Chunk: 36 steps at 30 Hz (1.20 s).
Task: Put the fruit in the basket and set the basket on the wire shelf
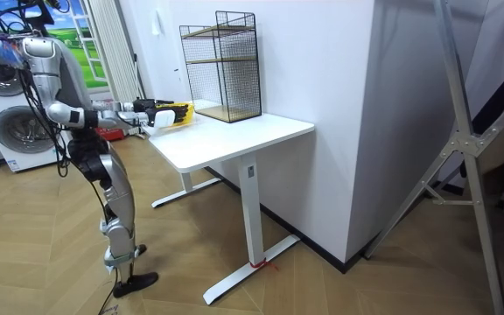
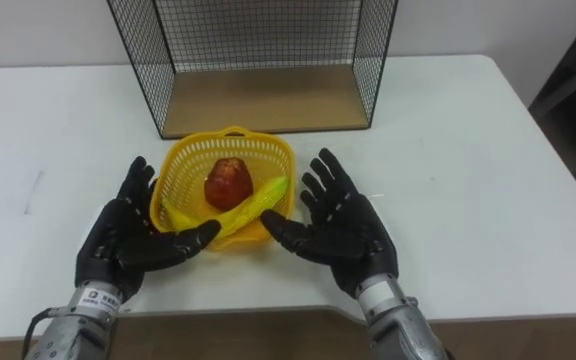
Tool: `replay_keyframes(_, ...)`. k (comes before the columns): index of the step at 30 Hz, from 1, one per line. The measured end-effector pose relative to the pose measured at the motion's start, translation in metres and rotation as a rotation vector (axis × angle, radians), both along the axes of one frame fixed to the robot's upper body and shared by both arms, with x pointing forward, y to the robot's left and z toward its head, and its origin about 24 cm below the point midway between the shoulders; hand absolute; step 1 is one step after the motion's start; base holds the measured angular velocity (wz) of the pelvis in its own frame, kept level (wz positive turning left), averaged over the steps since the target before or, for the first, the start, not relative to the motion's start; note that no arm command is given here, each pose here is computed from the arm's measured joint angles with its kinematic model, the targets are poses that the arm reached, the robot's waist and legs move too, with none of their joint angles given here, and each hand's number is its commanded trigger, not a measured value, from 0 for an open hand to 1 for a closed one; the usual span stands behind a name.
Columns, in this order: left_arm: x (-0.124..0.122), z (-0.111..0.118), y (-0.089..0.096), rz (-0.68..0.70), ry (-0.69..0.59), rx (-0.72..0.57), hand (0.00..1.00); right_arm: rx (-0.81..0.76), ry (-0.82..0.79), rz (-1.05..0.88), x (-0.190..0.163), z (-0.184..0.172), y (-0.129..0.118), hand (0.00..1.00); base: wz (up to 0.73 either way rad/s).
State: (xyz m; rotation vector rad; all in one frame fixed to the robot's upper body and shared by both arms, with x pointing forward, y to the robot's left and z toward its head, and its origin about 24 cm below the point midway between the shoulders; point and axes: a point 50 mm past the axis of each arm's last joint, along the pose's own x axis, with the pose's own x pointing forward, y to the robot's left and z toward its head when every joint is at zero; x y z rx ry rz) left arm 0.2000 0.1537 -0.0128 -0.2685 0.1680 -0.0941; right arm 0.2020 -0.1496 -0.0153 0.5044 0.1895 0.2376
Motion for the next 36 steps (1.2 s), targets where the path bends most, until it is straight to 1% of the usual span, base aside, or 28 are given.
replay_keyframes(4,0.0,-0.001,-0.001,-0.027,-0.001,-0.007,0.0,-0.023,-0.001,0.013,0.0,0.0,0.002,0.0,0.0)
replay_keyframes(11,0.002,-0.005,-0.006,-0.036,0.014,-0.021,0.0,-0.062,-0.002,0.014,0.0,0.0,0.002,0.0,0.0)
replay_keyframes(16,0.002,-0.007,-0.015,-0.064,0.033,-0.061,0.0,-0.08,0.015,0.005,0.006,-0.003,0.004,0.0,0.0)
replay_keyframes(20,0.002,-0.007,-0.019,-0.082,0.038,-0.064,0.0,-0.091,0.034,-0.004,0.01,-0.006,0.005,0.0,0.0)
replay_keyframes(28,0.003,-0.006,-0.023,-0.103,0.037,-0.063,0.0,-0.215,0.023,0.007,0.012,-0.005,0.009,0.0,0.0)
replay_keyframes(36,0.004,-0.006,-0.024,-0.1,0.037,-0.076,0.0,-0.266,0.009,0.007,0.015,-0.003,0.011,0.0,0.0)
